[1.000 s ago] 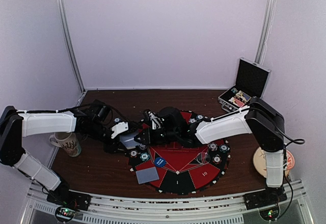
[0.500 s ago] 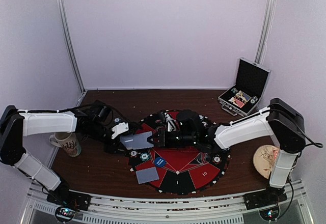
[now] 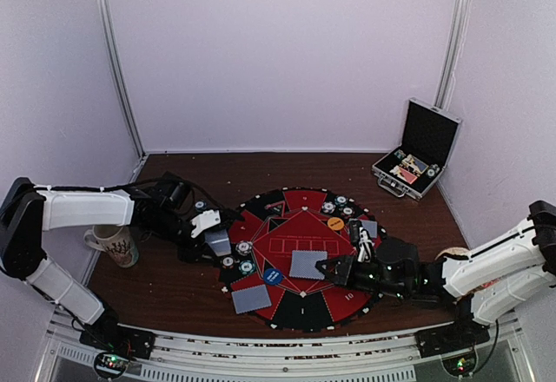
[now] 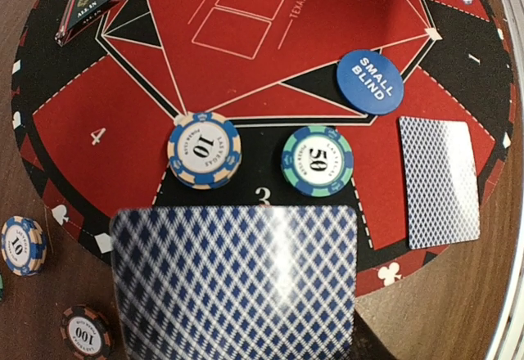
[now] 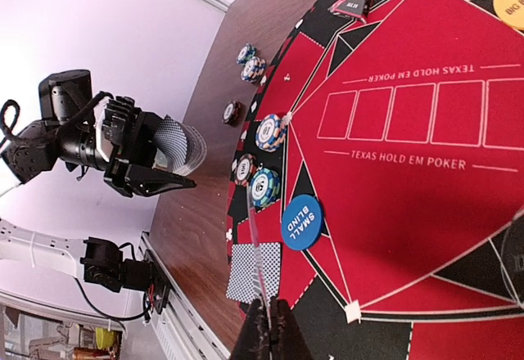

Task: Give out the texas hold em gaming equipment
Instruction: Distribute the poker card in the dealer area.

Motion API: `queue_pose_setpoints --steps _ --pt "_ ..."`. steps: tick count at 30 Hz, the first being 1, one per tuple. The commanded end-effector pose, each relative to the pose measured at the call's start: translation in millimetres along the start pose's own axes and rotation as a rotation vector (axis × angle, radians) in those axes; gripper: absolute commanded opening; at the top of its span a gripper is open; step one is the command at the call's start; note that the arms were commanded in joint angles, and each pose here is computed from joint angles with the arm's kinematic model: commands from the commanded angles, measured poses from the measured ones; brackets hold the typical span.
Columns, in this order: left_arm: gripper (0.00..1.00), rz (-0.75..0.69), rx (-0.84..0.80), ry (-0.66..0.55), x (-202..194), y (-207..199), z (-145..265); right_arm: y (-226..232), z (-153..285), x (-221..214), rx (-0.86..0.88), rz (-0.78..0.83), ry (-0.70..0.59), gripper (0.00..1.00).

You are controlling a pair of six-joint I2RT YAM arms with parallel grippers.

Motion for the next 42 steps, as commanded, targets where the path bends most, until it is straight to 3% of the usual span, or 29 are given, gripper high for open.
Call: queue_pose_setpoints --steps 1,18,42 --pt "0.37 0.011 0.028 -0.035 10.5 8.5 2.6 -1.6 22.5 -3.7 -0.059 -0.066 -0.119 0.00" --pt "0.36 0.056 0.053 -0.045 10.6 20.4 6.3 -28.7 65.3 -62.8 -0.182 -0.163 -0.090 0.00" --pt "0.36 0.065 0.056 -0.041 9.5 22.8 4.7 -70.3 89.5 -72.1 -0.423 -0.138 -0.095 0.00"
Point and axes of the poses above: each gripper's point midway between its finger pads, its own z axis back along the fingers, its own y axis along the line the jaws close on, x = y × z, the point moved 8 cm from there along z, back along the fingers, and after that the axes turned 6 degrees about z, right-handed, at the moved point
